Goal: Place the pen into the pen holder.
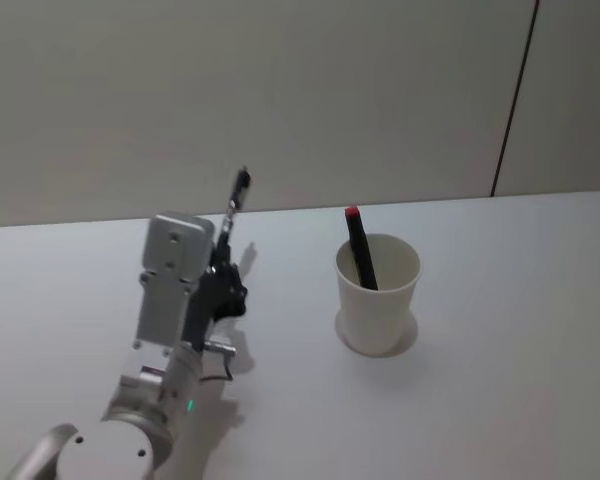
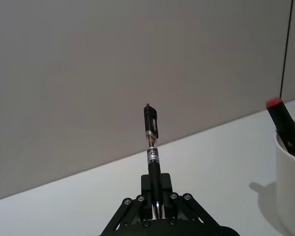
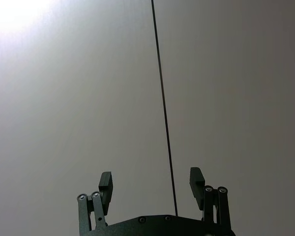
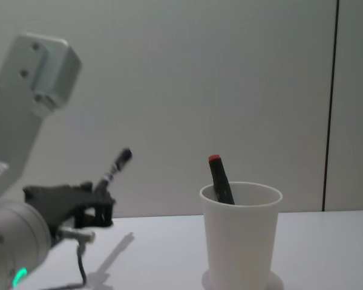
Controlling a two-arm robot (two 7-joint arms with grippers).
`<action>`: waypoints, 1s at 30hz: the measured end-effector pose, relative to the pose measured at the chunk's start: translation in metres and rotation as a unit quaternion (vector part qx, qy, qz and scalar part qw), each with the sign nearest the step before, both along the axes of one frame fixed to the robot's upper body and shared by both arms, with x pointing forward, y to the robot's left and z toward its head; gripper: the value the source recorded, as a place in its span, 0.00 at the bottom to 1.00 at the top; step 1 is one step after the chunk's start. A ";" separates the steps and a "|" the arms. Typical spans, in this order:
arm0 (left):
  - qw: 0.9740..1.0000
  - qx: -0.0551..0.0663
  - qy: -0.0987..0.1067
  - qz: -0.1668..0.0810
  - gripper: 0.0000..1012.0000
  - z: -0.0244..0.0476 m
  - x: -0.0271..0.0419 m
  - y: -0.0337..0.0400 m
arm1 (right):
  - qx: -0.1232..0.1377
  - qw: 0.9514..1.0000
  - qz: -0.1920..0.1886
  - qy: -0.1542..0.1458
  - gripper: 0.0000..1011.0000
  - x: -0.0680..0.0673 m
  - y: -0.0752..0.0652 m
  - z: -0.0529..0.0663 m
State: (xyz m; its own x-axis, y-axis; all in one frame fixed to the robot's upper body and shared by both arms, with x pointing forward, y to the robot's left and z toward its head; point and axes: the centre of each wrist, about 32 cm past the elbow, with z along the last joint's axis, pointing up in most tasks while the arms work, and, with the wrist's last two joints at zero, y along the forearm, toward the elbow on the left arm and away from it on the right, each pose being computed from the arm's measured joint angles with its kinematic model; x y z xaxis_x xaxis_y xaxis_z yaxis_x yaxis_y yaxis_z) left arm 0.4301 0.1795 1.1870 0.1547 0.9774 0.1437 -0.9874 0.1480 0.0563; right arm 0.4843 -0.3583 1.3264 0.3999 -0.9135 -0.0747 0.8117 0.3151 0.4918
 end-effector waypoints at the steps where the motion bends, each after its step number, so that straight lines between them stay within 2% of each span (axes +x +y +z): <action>1: 1.000 -0.002 -0.005 0.003 0.11 0.0006 0.0002 0.0006 | 0.000 1.000 0.000 0.000 0.99 0.000 0.000 0.000; 7: 0.998 -0.021 -0.049 0.020 0.11 0.0064 0.0037 0.0046 | 0.000 1.000 0.000 0.000 0.99 0.000 0.000 0.000; 9: 0.997 -0.030 -0.067 0.023 0.11 0.0086 0.0053 0.0053 | 0.000 1.000 0.000 0.000 0.99 0.000 0.000 0.000; 11: 0.996 -0.034 -0.077 0.023 0.11 0.0101 0.0064 0.0057 | 0.000 1.000 0.000 0.000 0.99 0.000 0.000 0.000; 12: 0.995 -0.040 -0.089 0.024 0.11 0.0116 0.0076 0.0060 | 0.001 1.000 0.001 0.001 0.99 0.000 0.000 0.000; 18: 0.990 -0.060 -0.129 0.019 0.11 0.0164 0.0130 0.0065 | 0.013 1.000 0.014 0.006 0.99 0.001 0.004 0.004; 19: 0.988 -0.065 -0.142 0.015 0.11 0.0178 0.0148 0.0064 | 0.020 1.000 0.021 0.009 0.99 0.002 0.006 0.005; 21: 0.986 -0.070 -0.153 0.011 0.11 0.0193 0.0164 0.0062 | 0.026 0.999 0.028 0.010 0.99 0.003 0.009 0.007; 22: 0.984 -0.075 -0.164 0.007 0.11 0.0207 0.0182 0.0059 | 0.033 0.999 0.035 0.013 0.99 0.004 0.012 0.009; 24: 0.981 -0.080 -0.176 0.001 0.11 0.0222 0.0200 0.0056 | 0.040 0.998 0.043 0.017 0.99 0.004 0.014 0.011; 25: 0.978 -0.085 -0.188 -0.007 0.11 0.0238 0.0221 0.0050 | 0.048 0.997 0.052 0.019 0.99 0.005 0.018 0.014; 26: 0.978 -0.087 -0.192 -0.009 0.11 0.0245 0.0231 0.0047 | 0.052 0.997 0.057 0.022 0.99 0.006 0.019 0.015; 27: 0.975 -0.091 -0.203 -0.018 0.11 0.0259 0.0250 0.0040 | 0.056 0.996 0.061 0.024 0.99 0.006 0.021 0.016; 30: 0.971 -0.097 -0.218 -0.030 0.11 0.0282 0.0281 0.0027 | 0.073 0.994 0.080 0.031 0.99 0.007 0.028 0.022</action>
